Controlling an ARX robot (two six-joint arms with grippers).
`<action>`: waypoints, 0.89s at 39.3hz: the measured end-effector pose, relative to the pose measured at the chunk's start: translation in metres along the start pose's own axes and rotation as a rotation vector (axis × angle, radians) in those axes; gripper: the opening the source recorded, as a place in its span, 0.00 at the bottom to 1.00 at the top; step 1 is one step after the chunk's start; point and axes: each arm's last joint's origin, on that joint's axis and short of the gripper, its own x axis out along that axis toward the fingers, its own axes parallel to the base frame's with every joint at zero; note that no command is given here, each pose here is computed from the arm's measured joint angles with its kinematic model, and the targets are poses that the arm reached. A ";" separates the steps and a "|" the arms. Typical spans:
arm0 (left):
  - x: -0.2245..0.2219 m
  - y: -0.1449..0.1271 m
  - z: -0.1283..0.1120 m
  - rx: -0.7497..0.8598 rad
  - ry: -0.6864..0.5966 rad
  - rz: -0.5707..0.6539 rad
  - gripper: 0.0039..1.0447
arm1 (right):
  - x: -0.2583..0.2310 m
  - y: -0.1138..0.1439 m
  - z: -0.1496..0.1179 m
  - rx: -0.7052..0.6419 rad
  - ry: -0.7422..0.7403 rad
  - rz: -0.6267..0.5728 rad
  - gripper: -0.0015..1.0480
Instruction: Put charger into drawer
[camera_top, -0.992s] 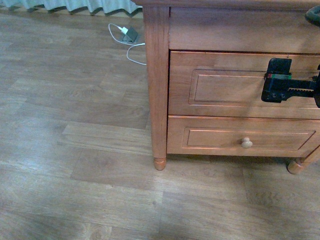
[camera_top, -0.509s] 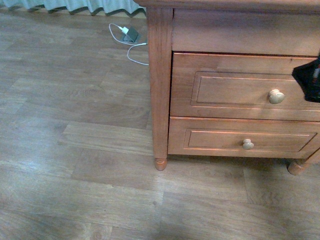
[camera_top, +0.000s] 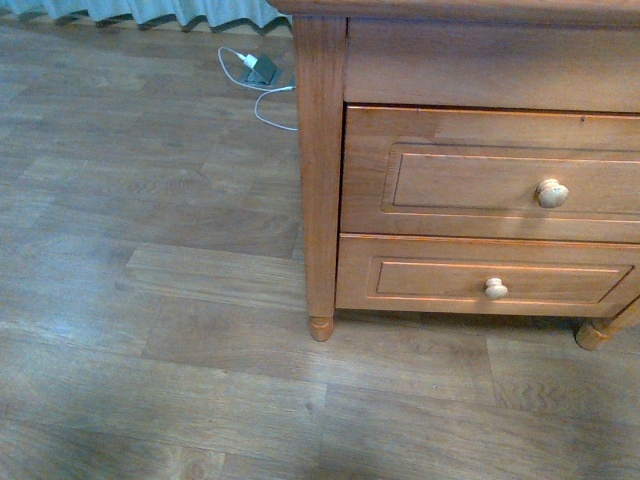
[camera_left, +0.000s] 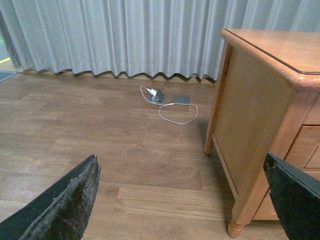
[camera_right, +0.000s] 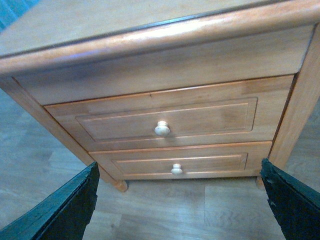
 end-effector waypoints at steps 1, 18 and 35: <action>0.000 0.000 0.000 0.000 0.000 0.000 0.94 | -0.005 0.000 0.001 -0.003 -0.027 -0.006 0.91; 0.000 0.000 0.000 0.000 0.000 0.000 0.94 | -0.015 0.008 -0.013 -0.192 -0.317 -0.130 0.40; 0.000 0.000 0.000 0.000 0.000 0.000 0.94 | -0.017 0.017 -0.033 -0.205 -0.321 -0.128 0.01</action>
